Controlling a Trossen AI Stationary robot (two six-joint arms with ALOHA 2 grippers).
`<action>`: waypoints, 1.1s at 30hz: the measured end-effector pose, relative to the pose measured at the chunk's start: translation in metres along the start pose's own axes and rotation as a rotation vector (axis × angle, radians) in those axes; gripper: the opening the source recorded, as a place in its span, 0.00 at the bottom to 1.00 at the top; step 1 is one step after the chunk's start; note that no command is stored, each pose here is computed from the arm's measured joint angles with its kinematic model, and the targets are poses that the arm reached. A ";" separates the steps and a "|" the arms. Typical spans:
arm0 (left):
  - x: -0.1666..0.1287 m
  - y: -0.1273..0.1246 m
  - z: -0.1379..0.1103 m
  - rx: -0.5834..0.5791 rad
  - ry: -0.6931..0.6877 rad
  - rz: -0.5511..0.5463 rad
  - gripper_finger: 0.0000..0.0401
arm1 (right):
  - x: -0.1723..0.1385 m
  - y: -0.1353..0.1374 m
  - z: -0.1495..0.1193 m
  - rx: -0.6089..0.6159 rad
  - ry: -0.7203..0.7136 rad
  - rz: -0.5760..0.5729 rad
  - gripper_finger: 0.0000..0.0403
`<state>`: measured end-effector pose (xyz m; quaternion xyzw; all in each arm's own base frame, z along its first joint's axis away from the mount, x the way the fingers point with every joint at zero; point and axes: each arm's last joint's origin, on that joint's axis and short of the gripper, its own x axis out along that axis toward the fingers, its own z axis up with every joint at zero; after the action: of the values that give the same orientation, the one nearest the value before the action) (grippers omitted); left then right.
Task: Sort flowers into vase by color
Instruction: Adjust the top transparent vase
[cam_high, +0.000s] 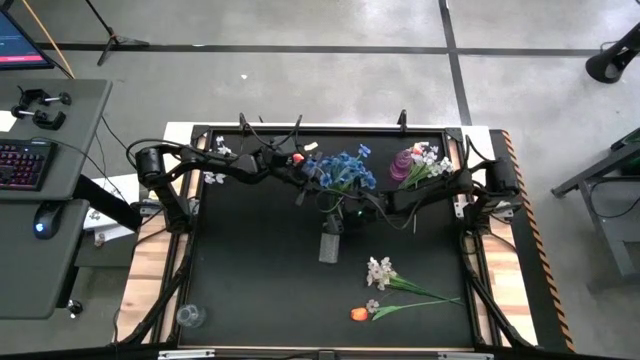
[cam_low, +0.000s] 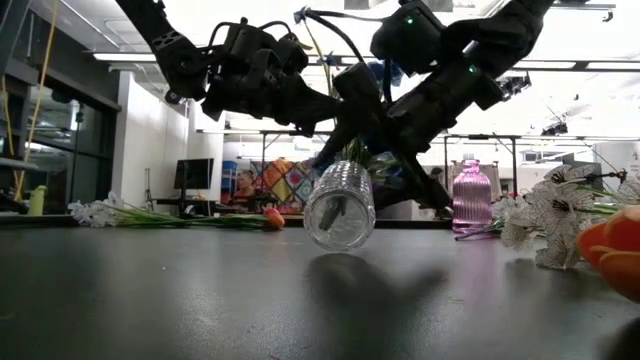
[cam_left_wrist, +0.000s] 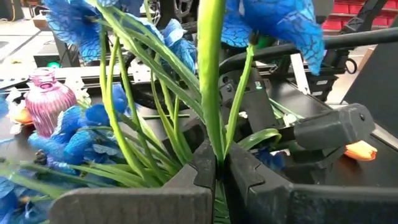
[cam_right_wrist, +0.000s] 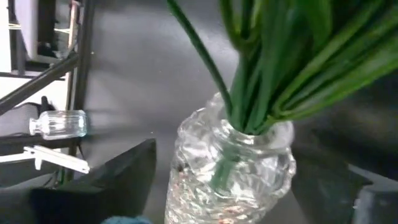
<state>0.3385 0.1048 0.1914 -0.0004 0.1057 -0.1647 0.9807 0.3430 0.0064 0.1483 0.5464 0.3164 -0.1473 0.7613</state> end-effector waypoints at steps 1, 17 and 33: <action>0.000 0.000 0.000 -0.001 0.000 0.000 0.00 | 0.000 0.000 0.000 0.001 0.002 -0.006 0.72; -0.008 0.000 0.017 -0.141 -0.066 0.017 0.27 | -0.005 0.005 0.001 -0.061 0.012 0.005 0.52; -0.031 -0.020 0.048 -0.226 -0.042 0.002 0.54 | -0.026 0.015 0.005 -0.189 -0.019 0.017 0.52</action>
<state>0.3130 0.0941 0.2453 -0.1141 0.1032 -0.1505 0.9766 0.3336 0.0046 0.1772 0.4733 0.3170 -0.1157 0.8137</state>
